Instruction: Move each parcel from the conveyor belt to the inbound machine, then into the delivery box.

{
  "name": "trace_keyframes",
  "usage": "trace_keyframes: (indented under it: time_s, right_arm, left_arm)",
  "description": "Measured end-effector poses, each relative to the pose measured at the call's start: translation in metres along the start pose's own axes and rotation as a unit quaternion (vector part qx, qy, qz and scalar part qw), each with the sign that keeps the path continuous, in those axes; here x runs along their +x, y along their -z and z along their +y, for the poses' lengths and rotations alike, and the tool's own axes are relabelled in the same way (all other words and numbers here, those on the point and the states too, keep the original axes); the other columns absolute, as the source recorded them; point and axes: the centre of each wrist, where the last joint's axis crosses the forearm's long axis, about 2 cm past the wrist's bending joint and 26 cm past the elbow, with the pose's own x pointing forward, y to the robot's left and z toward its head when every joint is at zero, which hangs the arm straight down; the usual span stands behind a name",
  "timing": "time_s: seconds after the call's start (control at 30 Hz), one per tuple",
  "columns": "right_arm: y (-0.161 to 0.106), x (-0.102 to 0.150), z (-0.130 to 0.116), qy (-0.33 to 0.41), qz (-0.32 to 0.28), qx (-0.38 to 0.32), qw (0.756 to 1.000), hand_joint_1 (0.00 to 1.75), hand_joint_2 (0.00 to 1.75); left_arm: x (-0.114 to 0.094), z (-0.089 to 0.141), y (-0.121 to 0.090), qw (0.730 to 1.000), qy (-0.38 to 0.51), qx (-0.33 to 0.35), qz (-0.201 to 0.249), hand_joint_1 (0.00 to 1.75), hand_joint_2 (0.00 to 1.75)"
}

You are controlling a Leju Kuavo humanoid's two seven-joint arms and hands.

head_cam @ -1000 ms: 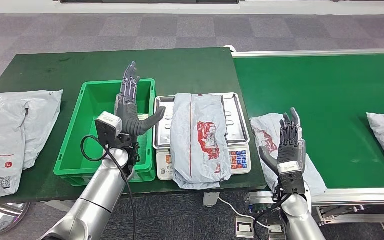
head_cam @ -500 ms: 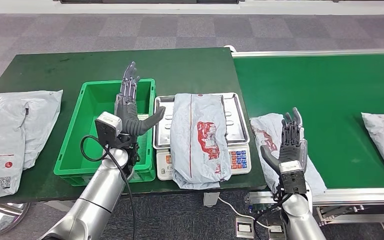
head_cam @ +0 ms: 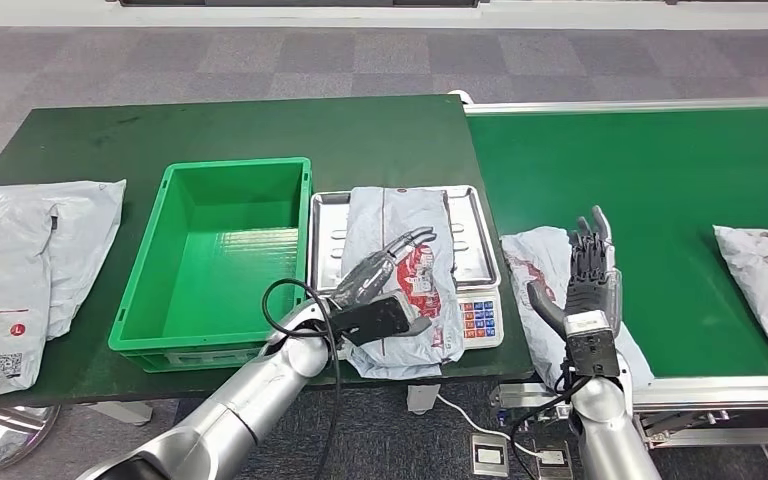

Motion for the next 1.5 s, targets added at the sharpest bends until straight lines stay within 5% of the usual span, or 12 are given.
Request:
trace_keyframes:
  time_s: [0.17, 1.07, 1.2, 1.37, 1.5]
  right_arm:
    - [-0.009, -0.002, -0.004, -0.012, 0.012, -0.005, 1.0, 0.0, 1.75]
    - [-0.014, -0.002, -0.005, -0.011, 0.022, -0.011, 1.0, 0.0, 1.75]
    - [-0.014, -0.002, -0.006, -0.013, 0.022, -0.014, 1.0, 0.0, 1.75]
    - [-0.019, -0.001, -0.008, -0.022, 0.025, -0.029, 0.999, 0.0, 1.75]
    - [-0.022, 0.0, -0.009, -0.024, 0.027, -0.031, 0.999, 0.0, 1.75]
  left_arm:
    - [0.001, -0.022, 0.002, 0.99, 0.035, -0.103, 0.085, 0.0, 1.75]
    - [0.002, -0.021, 0.01, 0.976, 0.091, -0.15, 0.131, 0.0, 1.75]
    - [0.001, -0.019, 0.01, 0.977, 0.096, -0.139, 0.133, 1.75, 1.75]
    - [-0.008, -0.005, 0.005, 0.982, 0.134, 0.003, 0.134, 1.75, 1.75]
    - [-0.016, 0.005, 0.001, 0.981, 0.137, 0.029, 0.137, 1.75, 1.75]
